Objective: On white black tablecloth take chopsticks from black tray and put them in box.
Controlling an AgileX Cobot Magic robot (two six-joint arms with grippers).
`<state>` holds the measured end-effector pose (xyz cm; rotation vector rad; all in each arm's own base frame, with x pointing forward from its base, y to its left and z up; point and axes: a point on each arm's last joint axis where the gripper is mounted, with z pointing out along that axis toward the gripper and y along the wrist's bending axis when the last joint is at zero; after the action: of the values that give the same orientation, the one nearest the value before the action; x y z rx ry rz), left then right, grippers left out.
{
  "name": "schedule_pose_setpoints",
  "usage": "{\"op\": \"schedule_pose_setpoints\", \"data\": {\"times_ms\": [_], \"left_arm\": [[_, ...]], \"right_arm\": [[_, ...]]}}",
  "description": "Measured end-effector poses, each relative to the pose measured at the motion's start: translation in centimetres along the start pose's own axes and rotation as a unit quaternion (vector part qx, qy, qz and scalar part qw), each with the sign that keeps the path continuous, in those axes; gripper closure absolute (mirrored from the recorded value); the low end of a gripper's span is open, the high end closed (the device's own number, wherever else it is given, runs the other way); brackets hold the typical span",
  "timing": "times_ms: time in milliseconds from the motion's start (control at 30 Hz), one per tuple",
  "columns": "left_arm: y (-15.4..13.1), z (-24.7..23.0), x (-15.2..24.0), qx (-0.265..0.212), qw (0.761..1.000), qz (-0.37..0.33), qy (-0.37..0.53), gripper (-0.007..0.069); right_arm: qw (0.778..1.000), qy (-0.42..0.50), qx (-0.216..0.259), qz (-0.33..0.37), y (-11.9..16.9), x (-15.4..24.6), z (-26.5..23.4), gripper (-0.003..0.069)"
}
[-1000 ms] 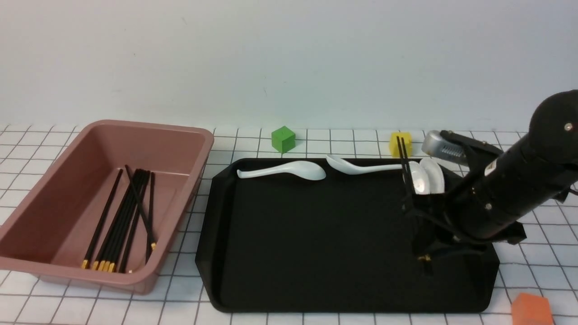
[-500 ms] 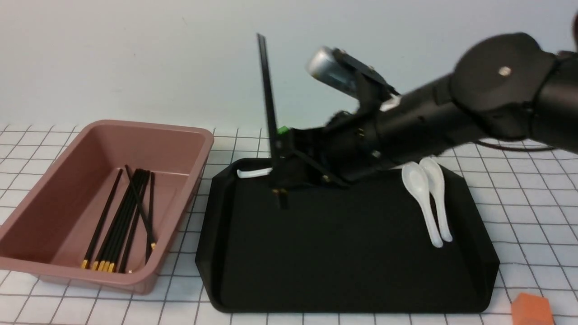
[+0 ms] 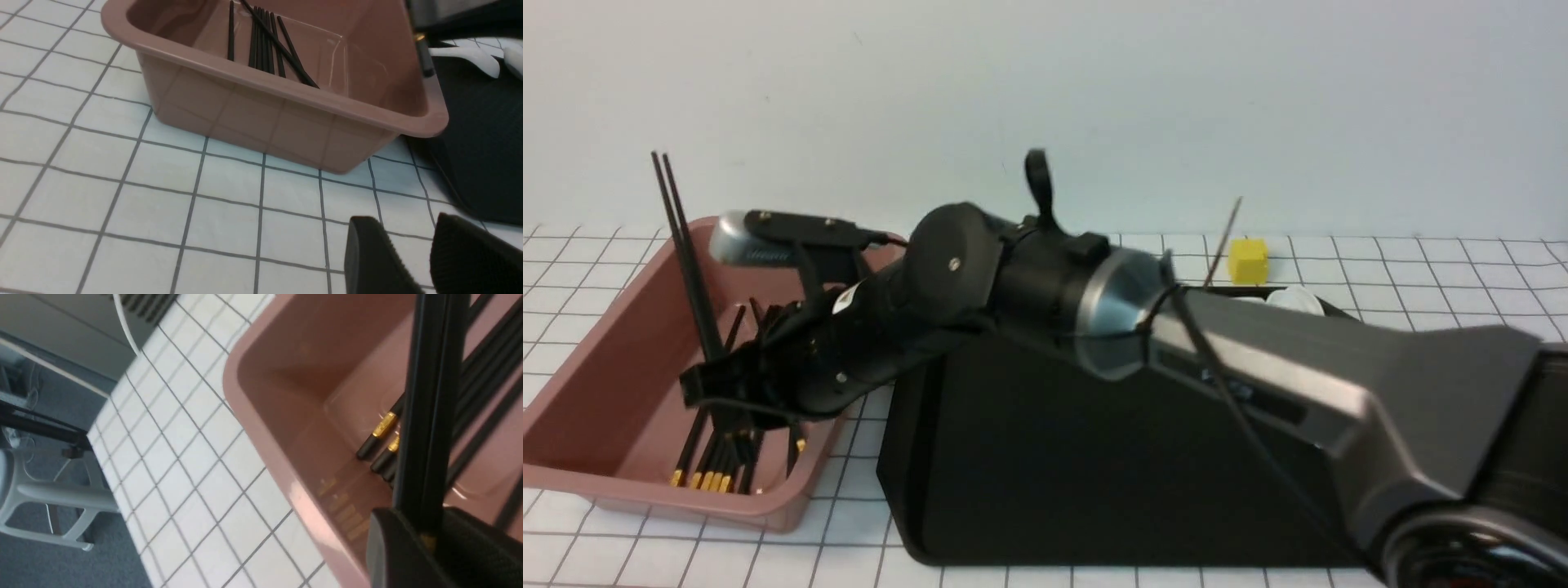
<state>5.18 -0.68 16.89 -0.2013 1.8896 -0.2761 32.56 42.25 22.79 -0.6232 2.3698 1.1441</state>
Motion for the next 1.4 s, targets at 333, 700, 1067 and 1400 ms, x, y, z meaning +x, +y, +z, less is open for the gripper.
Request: {"op": "schedule_pose_setpoints", "data": {"times_ms": [333,700,1067,1400], "left_arm": [[0.0,0.0,0.0,0.0,1.0,0.0,0.0,0.0386],[0.0,0.0,0.0,0.0,1.0,0.0,0.0,0.0386],[0.0,0.0,0.0,0.0,1.0,0.0,0.0,0.0386],[0.0,0.0,0.0,0.0,1.0,0.0,0.0,0.0386]], "right_arm": [[1.0,0.009,0.016,-0.006,-1.3,0.3,1.7,0.0512],[0.997,0.004,0.062,-0.05,0.6,-1.7,-2.8,0.0489],[0.996,-0.054,0.073,-0.017,0.4,-2.6,-2.7,0.0391],[0.987,0.021,0.13,-0.088,3.4,-3.1,-9.9,0.0498]]}}
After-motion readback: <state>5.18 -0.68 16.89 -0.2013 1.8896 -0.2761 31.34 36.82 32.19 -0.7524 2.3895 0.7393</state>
